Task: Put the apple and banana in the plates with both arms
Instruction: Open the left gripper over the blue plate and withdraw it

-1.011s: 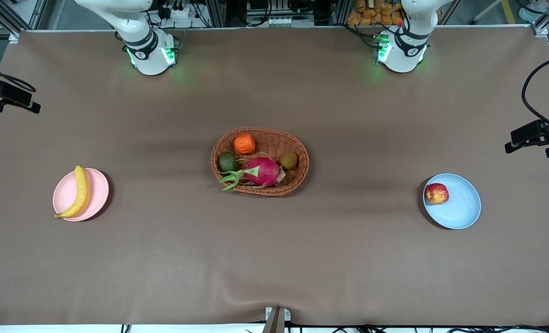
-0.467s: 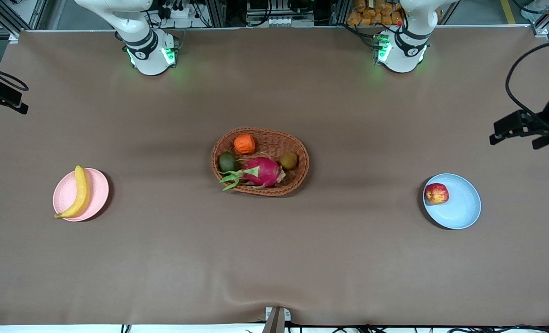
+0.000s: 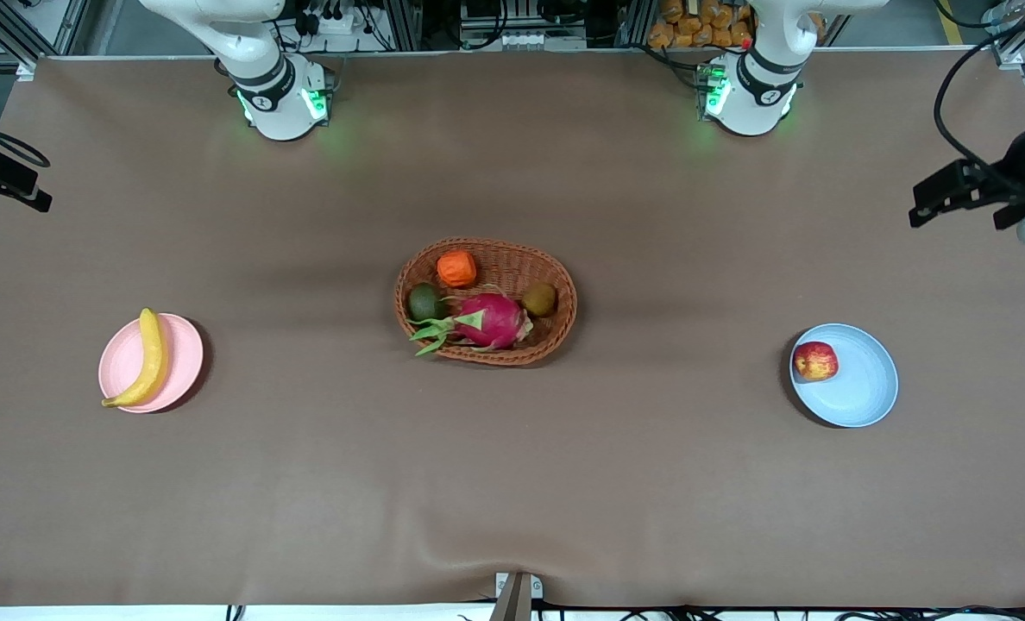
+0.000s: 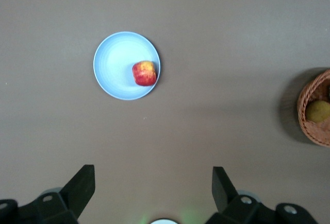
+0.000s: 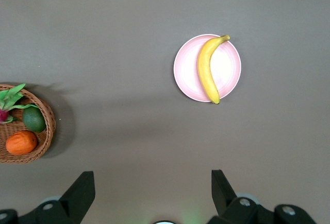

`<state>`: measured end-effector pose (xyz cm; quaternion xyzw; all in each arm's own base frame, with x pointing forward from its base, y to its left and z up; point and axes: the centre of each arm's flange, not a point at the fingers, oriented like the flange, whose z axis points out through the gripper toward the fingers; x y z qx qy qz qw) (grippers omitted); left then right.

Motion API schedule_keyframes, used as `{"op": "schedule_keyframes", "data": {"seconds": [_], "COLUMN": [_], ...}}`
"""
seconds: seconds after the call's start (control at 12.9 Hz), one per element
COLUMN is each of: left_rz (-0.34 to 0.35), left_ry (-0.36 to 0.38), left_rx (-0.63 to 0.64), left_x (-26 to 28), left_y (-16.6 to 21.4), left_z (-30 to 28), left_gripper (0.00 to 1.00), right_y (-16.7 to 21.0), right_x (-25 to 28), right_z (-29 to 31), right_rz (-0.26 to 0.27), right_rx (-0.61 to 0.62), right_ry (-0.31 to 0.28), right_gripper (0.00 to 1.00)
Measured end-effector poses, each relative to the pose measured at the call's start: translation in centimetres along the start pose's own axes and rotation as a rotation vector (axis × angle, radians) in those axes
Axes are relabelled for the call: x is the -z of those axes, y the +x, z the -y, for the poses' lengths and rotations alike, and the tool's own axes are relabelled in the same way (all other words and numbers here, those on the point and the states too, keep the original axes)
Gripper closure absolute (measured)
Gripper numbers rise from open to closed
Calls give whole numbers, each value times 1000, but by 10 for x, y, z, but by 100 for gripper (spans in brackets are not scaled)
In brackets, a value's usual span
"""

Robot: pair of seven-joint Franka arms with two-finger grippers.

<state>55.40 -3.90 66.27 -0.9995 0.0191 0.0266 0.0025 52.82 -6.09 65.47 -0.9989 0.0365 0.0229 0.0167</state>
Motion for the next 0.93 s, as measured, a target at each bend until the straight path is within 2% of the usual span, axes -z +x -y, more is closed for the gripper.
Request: {"op": "schedule_keyframes", "data": {"seconds": [0.31, 0.93], "left_rz": [24, 16], "left_ry": [-5, -5], "left_rx": [9, 18], "left_x": [2, 8], "left_y": [-26, -44], "left_z": [3, 8], "left_gripper": [0, 0], "right_y": [-2, -4], "right_x": [-1, -3], "right_z": [-1, -15], "right_rz": [15, 31], "right_rx": [-2, -28], "right_ry": [1, 3], "right_gripper": [0, 0]}}
